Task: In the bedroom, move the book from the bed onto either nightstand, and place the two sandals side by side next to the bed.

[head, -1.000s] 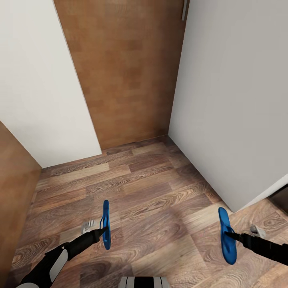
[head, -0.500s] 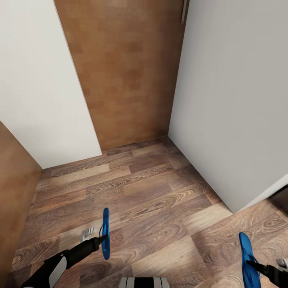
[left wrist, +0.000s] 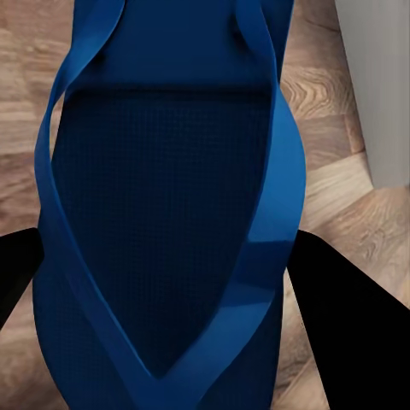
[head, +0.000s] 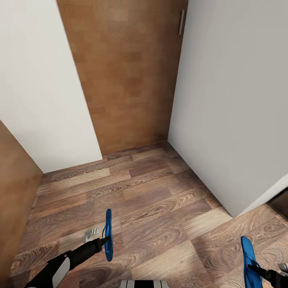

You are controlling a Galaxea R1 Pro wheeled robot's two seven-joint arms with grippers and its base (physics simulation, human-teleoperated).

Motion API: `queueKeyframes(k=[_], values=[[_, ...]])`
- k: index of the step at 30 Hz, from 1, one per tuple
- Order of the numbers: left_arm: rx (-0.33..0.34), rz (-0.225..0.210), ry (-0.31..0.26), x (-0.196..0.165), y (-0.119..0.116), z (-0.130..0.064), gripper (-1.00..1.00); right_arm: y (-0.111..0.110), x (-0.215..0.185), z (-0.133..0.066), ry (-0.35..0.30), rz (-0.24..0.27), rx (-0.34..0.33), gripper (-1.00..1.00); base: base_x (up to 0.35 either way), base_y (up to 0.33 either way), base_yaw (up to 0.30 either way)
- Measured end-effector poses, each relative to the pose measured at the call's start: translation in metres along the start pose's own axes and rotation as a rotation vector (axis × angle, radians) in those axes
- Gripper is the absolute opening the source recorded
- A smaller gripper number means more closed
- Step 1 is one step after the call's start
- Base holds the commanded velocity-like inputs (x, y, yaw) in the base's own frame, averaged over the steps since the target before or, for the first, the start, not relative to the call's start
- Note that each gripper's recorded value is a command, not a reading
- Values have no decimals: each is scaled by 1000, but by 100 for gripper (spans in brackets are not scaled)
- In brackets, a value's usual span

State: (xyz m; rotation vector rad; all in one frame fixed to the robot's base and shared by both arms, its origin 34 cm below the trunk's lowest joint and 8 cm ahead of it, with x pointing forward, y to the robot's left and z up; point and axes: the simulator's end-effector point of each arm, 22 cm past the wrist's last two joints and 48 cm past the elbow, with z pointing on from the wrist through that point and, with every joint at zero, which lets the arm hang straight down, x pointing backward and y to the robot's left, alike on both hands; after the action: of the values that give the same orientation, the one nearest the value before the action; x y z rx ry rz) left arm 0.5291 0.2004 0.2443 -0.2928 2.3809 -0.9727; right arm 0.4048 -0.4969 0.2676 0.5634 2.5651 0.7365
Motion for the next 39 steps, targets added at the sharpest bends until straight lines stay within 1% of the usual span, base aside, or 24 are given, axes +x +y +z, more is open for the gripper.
queueKeyframes(k=[6, 23, 39], values=[[3, 7, -9, -3, -2, 0, -100, 1, -1, 0, -3, -1, -2, -100, 0, 0, -143], [6, 17, -22, -8, -5, -1, -100, 3, -2, -2, -10, -2, -6, -100, 0, 0, -249], [7, 17, -22, -8, -6, -1, -100, 5, -2, 0, -9, -2, -11, -100, 0, 0, -13]])
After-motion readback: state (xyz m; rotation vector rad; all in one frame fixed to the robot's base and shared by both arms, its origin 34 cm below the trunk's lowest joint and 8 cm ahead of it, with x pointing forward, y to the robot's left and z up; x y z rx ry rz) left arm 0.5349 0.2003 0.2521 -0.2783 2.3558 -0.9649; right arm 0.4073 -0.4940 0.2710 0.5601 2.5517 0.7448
